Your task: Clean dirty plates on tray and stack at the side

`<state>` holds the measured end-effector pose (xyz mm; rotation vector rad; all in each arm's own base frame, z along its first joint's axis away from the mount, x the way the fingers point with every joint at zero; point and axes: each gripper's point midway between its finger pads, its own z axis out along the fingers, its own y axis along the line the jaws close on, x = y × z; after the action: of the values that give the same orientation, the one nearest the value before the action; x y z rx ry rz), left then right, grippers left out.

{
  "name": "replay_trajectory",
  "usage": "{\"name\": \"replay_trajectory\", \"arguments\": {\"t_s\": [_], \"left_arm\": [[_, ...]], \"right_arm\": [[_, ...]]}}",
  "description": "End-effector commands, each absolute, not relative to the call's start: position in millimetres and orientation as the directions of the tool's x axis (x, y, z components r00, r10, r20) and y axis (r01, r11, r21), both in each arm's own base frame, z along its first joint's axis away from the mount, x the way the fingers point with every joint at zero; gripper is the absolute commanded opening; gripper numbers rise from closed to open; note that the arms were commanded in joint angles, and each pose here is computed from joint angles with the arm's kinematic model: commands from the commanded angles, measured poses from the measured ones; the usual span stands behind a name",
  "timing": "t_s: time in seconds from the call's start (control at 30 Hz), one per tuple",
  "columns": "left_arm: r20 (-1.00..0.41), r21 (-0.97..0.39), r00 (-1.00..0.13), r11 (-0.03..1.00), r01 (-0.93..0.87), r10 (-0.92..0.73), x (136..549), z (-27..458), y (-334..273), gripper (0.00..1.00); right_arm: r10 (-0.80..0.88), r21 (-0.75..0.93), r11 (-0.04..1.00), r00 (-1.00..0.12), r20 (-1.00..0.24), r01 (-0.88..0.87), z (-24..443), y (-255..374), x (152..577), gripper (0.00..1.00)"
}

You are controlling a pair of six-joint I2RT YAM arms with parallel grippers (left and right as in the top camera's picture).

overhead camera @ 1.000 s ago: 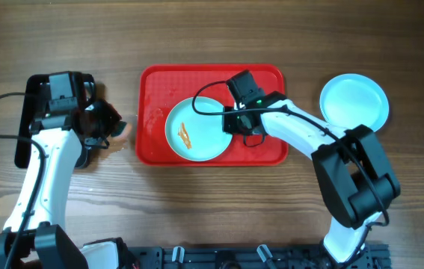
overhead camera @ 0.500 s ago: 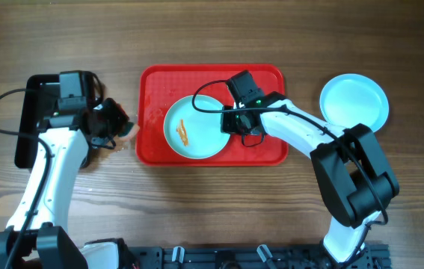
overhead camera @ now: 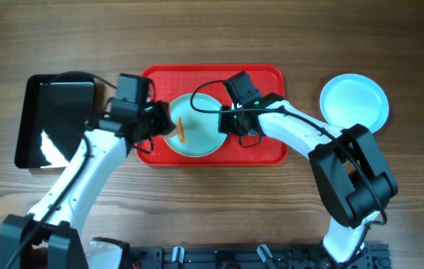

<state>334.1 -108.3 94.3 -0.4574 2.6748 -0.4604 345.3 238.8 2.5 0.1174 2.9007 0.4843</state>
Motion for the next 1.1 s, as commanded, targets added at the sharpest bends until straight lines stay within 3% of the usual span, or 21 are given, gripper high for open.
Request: {"name": "replay_trajectory", "arguments": {"t_s": [0.0,0.5,1.07], "left_arm": [[-0.303,-0.371,-0.902,0.909,-0.187,-0.309,330.2,81.9,-130.5,0.04],[-0.256,-0.438,-0.943,0.895,-0.080,-0.210,329.6,47.1,-197.0,0.04],[-0.221,-0.303,-0.952,0.943,-0.141,-0.213,327.3,1.3,-178.5,0.04]], "right_arm": [[0.110,0.293,0.954,-0.985,-0.129,0.068,-19.4,235.0,333.4,0.04],[0.110,0.293,0.954,-0.985,-0.130,0.068,-19.4,235.0,333.6,0.04],[0.110,0.293,0.954,-0.985,-0.130,0.068,-19.4,234.9,333.6,0.04]]}}
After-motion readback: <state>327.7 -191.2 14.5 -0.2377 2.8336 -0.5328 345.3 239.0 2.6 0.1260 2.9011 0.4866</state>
